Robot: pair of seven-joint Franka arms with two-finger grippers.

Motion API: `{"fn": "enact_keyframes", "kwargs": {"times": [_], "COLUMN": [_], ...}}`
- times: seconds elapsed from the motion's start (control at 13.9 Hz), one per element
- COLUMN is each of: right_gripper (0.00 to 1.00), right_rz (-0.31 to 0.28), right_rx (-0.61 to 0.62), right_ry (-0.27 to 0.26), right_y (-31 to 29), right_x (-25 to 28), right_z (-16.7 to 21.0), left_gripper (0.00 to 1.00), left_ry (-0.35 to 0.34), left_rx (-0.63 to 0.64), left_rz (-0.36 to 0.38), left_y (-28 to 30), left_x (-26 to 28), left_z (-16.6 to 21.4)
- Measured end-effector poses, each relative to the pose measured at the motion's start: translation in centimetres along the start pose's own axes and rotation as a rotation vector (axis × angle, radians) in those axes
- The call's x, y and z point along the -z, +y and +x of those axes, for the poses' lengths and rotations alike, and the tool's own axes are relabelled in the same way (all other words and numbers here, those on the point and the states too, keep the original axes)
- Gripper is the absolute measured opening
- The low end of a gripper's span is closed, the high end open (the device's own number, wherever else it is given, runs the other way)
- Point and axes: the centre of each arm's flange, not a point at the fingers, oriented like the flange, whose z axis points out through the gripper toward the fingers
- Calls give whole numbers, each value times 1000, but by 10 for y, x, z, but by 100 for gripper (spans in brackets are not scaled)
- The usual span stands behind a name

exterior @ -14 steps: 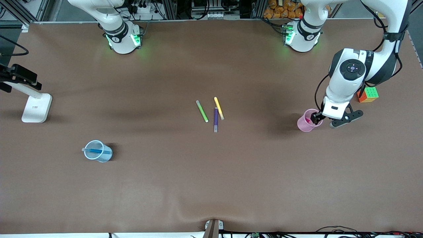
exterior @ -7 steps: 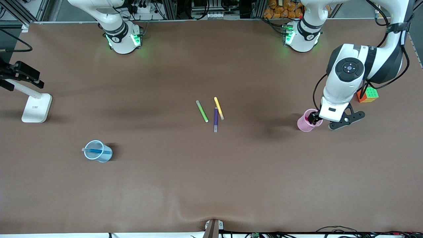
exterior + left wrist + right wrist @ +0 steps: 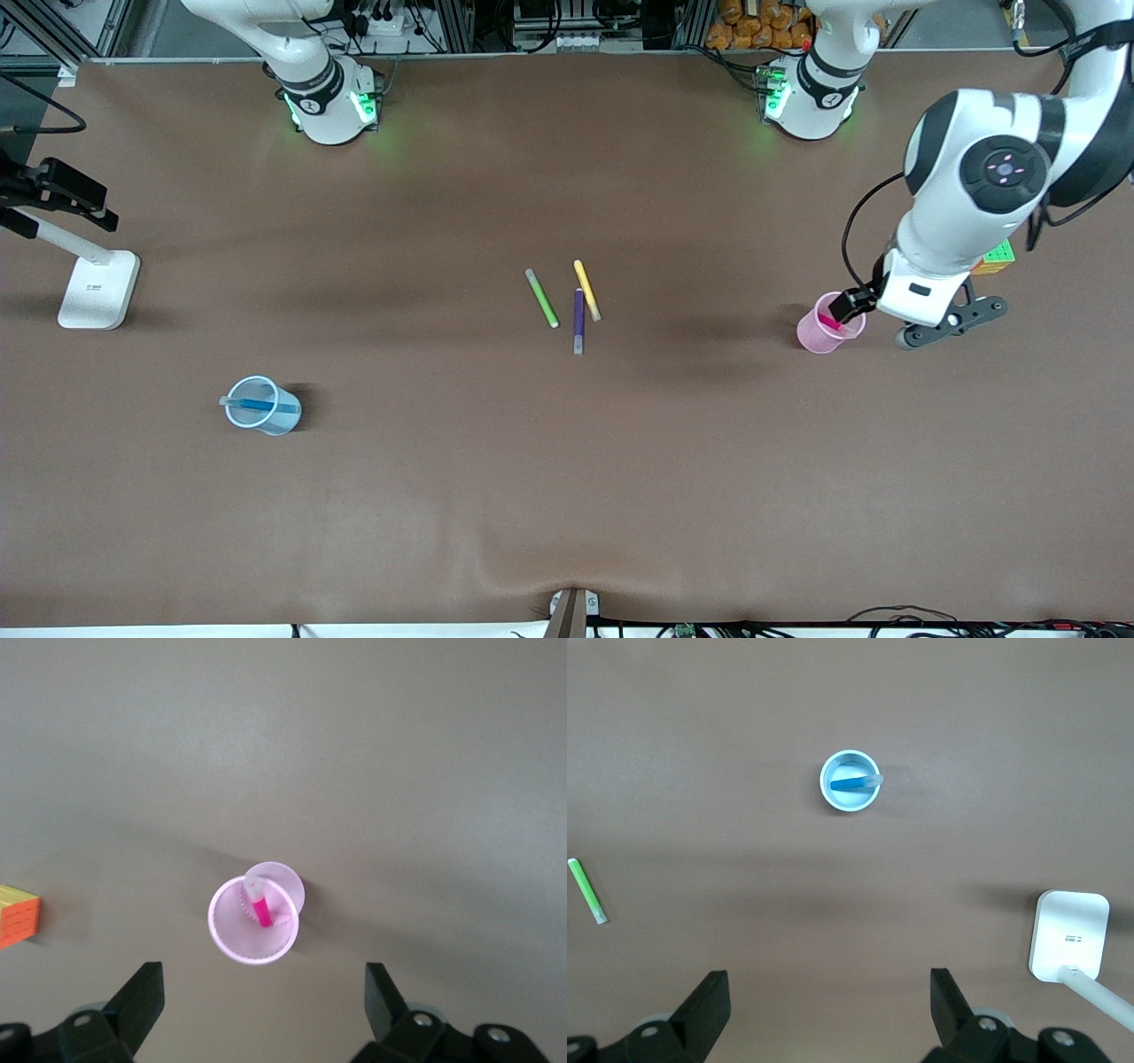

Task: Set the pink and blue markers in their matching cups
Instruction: 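Open the left gripper and lift it away from the pink cup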

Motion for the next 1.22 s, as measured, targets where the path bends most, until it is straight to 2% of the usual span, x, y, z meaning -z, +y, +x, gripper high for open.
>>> {"fn": "enact_keyframes", "kwargs": {"times": [0.14,0.29,0.5,0.79,1.22], "right_gripper": [100,100,100,100,100], "right_rz": [-1,-2,-1,-1,-1], "right_rx": [-1,-1,-3,-28,-39], "right_ry": [0,0,-2,-4,-5], "right_y": [1,1,1,1,1], "right_x": [0,0,0,-1,-1], "right_z": [0,0,0,-1,-1], "left_gripper": [100,100,100,100,100], "left_ry": [-44,-56,-47,-4,22], "left_rx": [-14,-11,-5,-115,-243], "left_rz": [-15,-33,-40,-62,-68], "left_y": [-6,-11,-22,-43,-79], "left_x": [31,58,92,120,159], "left_z": [2,3,4,17,27]}}
